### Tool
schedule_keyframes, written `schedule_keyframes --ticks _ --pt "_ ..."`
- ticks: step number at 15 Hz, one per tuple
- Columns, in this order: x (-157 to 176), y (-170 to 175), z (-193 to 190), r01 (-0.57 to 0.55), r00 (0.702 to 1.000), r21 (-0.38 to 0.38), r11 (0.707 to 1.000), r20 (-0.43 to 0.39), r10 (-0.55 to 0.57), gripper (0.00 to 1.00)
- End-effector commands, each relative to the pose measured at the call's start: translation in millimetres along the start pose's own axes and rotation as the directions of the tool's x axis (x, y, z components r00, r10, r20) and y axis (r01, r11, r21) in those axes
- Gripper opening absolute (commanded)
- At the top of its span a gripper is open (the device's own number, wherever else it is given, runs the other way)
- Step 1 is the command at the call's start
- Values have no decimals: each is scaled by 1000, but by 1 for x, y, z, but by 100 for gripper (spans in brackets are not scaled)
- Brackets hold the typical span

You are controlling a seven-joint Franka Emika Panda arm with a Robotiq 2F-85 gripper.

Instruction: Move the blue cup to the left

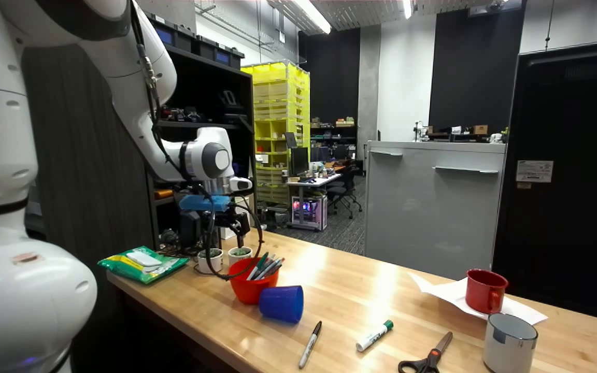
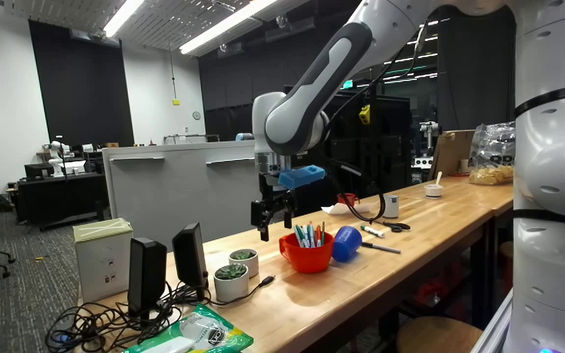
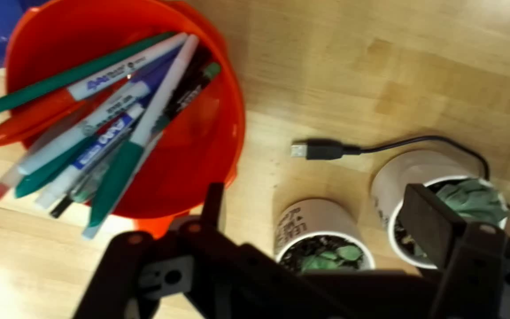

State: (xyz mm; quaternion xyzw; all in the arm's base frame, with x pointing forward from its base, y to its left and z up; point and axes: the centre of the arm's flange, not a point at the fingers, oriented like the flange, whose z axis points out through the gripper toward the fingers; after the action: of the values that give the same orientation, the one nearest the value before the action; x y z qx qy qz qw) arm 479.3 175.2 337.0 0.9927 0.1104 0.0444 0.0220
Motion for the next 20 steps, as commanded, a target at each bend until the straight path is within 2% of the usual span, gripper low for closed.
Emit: schedule_keyframes --ticks 1,6,11,17,20 --pt "8 54 -19 -85 996 -19 996 -21 85 100" --pt "5 124 -39 -205 979 -65 977 -24 204 100" --pt "-7 172 -49 -269 962 -112 957 11 272 100" --pt "-19 216 -44 -329 942 -96 939 39 334 100" --pt "-25 239 -35 -325 943 -55 944 53 327 100"
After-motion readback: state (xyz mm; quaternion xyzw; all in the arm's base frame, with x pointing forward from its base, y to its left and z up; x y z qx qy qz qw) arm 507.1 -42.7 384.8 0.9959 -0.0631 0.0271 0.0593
